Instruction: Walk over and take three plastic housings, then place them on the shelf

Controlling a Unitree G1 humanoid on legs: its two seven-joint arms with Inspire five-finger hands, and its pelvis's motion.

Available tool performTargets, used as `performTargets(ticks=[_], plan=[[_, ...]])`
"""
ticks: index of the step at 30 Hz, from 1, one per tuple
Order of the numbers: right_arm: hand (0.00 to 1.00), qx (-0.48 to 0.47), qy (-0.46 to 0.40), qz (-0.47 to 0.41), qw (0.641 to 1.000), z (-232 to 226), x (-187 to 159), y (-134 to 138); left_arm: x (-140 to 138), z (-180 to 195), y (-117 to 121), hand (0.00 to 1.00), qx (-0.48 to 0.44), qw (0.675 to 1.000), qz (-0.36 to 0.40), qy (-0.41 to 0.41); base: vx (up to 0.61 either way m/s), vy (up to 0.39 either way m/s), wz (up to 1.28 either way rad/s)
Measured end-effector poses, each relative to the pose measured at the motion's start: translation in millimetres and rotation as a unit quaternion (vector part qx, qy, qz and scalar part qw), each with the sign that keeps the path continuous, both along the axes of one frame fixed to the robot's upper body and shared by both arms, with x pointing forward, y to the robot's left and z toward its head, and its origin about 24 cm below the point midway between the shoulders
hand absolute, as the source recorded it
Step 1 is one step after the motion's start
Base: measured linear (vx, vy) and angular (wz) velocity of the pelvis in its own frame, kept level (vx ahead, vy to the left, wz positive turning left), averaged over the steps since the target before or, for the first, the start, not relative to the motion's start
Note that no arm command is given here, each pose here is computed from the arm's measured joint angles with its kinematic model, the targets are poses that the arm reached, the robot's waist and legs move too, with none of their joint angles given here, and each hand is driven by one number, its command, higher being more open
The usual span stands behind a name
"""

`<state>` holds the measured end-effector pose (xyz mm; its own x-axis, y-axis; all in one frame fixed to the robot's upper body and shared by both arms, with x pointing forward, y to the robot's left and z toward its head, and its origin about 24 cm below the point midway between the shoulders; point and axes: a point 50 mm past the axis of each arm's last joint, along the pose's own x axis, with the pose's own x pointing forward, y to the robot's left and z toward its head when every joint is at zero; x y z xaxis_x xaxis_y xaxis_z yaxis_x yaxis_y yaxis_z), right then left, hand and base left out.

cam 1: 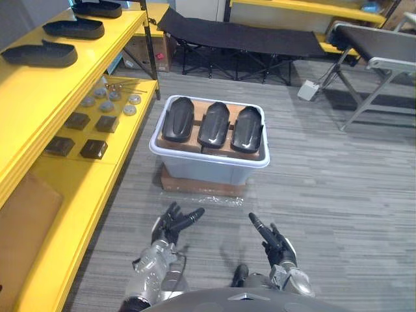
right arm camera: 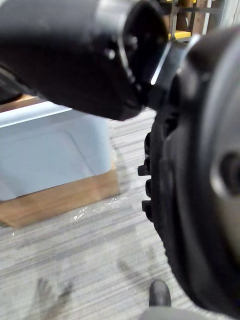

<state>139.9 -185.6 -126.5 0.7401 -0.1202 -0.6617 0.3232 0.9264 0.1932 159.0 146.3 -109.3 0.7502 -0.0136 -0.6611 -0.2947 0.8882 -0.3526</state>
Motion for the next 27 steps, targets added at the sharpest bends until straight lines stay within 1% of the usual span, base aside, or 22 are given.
performTargets(ticks=[2,3,6,7,9,11,12,14,16,18,20,21,22,23,26,27], plan=[[1.0,-0.003,0.014,-0.008,1.0,-1.0,-2.6,-6.6,-8.0,-9.0,-0.9,1.0,0.008,0.999,0.01,0.036,0.35,-0.269,-0.01],[1.0,-0.004,0.017,-0.014,1.0,-1.0,-2.2,-8.7,-7.2,-10.7,1.8,1.0,0.022,0.999,0.006,0.042,0.37,-0.218,-0.29],[1.0,-0.016,0.005,-0.049,0.999,3.6,1.6,-27.3,-7.1,-16.5,5.1,1.0,0.031,0.998,0.009,0.057,0.35,-0.071,-0.23],[1.0,-0.025,0.007,-0.061,0.998,4.1,-2.2,-36.1,-7.2,-17.3,3.6,1.0,0.032,0.998,0.005,0.059,0.28,0.051,0.06],[1.0,-0.039,0.013,-0.072,0.997,3.1,-13.7,-45.2,-10.5,-18.3,2.0,1.0,0.04,0.997,-0.001,0.061,0.36,0.103,0.14],[1.0,-0.03,0.008,-0.07,0.997,2.2,-15.4,-34.3,-6.9,-16.5,10.7,1.0,0.058,0.997,0.004,0.054,0.25,0.084,0.06],[1.0,-0.029,-0.011,-0.062,0.998,5.6,-10.9,-25.9,-7.4,-16.4,15.2,1.0,0.063,0.997,0.008,0.054,0.22,0.081,-0.16],[1.0,-0.033,-0.052,-0.047,0.997,15.9,3.3,-15.5,-8.4,-16.8,17.9,1.0,0.081,0.995,-0.005,0.056,0.18,0.071,-0.12],[1.0,-0.04,-0.096,-0.034,0.994,30.8,18.0,-5.9,-10.8,-17.9,21.3,1.0,0.091,0.994,0.002,0.066,0.11,0.079,0.0],[1.0,-0.043,-0.121,-0.029,0.991,40.4,24.0,-3.6,-12.8,-19.4,25.1,1.0,0.101,0.992,0.009,0.08,0.08,0.058,0.07],[1.0,-0.065,-0.154,-0.013,0.986,55.0,30.9,-2.8,-19.0,-22.6,38.0,1.0,0.124,0.986,0.038,0.103,0.09,0.038,0.07],[1.0,-0.076,-0.167,-0.006,0.983,60.9,32.7,-3.3,-23.8,-24.6,45.9,1.0,0.134,0.983,0.054,0.116,0.08,0.009,-0.01],[1.0,-0.082,-0.185,-0.003,0.979,68.9,36.1,-4.5,-33.9,-28.5,56.3,1.0,0.148,0.976,0.077,0.138,0.07,-0.004,-0.03],[1.0,-0.087,-0.193,-0.002,0.977,73.2,36.4,-6.2,-42.0,-31.5,61.9,1.0,0.155,0.971,0.091,0.155,0.07,-0.007,0.0],[1.0,-0.115,-0.195,0.015,0.974,80.0,37.7,-14.4,-72.6,-36.7,81.1,1.0,0.175,0.956,0.143,0.189,0.05,-0.02,0.03],[1.0,-0.117,-0.192,0.018,0.974,80.2,39.0,-15.9,-76.9,-36.7,83.7,1.0,0.179,0.954,0.146,0.19,0.02,-0.033,0.04]])
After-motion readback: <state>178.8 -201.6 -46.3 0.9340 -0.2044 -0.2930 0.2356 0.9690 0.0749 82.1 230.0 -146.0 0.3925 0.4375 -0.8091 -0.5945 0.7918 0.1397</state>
